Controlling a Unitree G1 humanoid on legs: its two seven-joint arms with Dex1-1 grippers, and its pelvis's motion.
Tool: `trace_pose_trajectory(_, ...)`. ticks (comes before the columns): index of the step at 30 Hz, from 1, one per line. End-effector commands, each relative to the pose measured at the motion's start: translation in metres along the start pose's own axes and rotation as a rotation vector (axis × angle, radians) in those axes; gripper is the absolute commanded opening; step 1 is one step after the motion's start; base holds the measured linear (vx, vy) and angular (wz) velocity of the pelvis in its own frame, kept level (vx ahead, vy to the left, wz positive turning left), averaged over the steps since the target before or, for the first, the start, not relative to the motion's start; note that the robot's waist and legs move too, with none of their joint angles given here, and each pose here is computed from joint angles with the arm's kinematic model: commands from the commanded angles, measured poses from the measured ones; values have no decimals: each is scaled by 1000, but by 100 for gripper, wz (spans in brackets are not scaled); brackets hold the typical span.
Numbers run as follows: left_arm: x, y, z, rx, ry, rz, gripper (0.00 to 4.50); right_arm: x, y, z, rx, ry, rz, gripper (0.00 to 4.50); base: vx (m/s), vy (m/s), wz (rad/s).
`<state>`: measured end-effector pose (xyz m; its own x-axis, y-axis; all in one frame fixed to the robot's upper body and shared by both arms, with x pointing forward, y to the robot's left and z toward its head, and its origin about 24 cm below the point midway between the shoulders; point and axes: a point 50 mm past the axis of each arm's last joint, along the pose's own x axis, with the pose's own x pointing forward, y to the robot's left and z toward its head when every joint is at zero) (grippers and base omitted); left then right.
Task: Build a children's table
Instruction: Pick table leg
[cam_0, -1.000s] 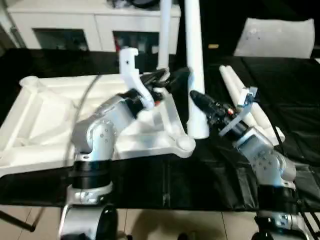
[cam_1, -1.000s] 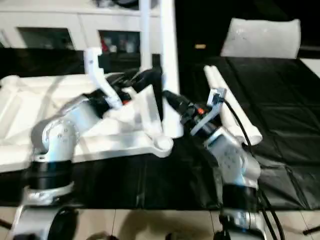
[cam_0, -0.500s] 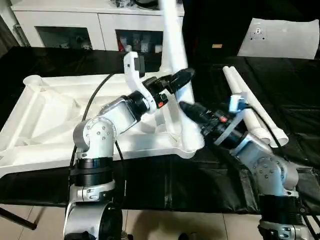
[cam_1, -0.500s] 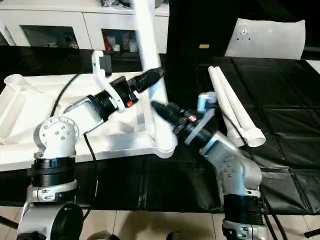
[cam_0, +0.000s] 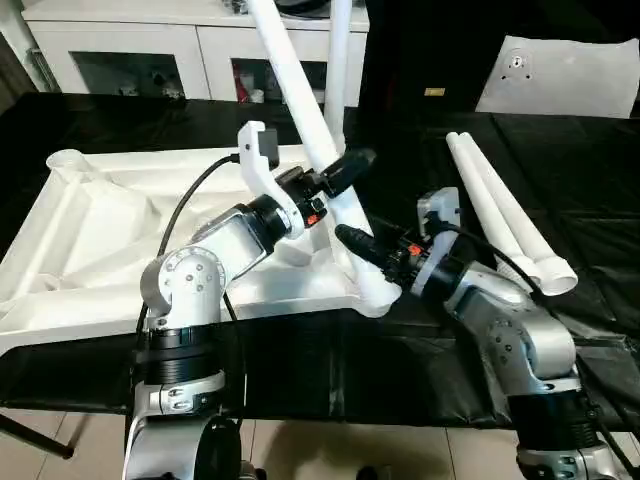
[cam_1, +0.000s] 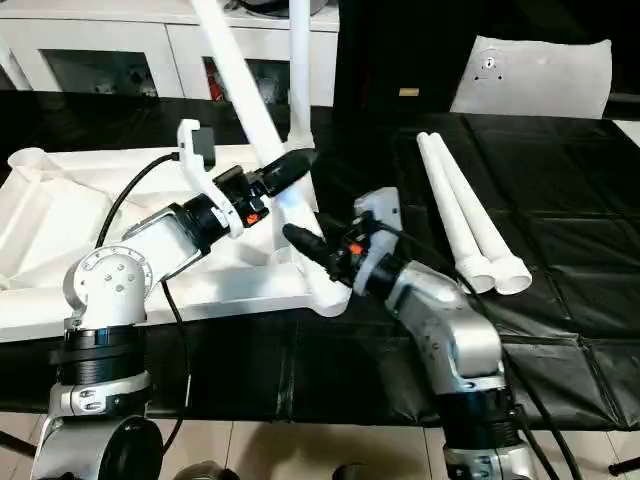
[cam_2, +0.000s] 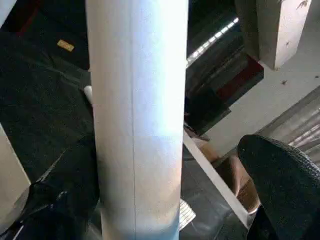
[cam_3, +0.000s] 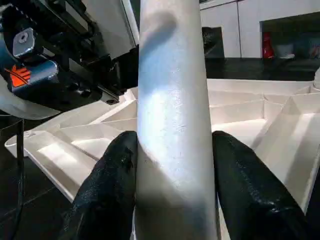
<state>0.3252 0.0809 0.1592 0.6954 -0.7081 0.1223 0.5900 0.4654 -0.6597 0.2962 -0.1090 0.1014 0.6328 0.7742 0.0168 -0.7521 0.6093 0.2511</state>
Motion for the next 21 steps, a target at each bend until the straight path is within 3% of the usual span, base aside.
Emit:
trace_pose_trajectory(1,3,-12,-1,0,3,-55,415,1,-1,-4,-2,23,-20,184,0,0,0)
trace_pose_trajectory(16,0,-12,-3,26,2,-48,415,3,3,-5,-5,26,-4,184,0,0,0)
trace_pose_trajectory(21,-2,-16,-2,327,17,-102,415,3,6,-2,-11,19,13,184,0,0,0)
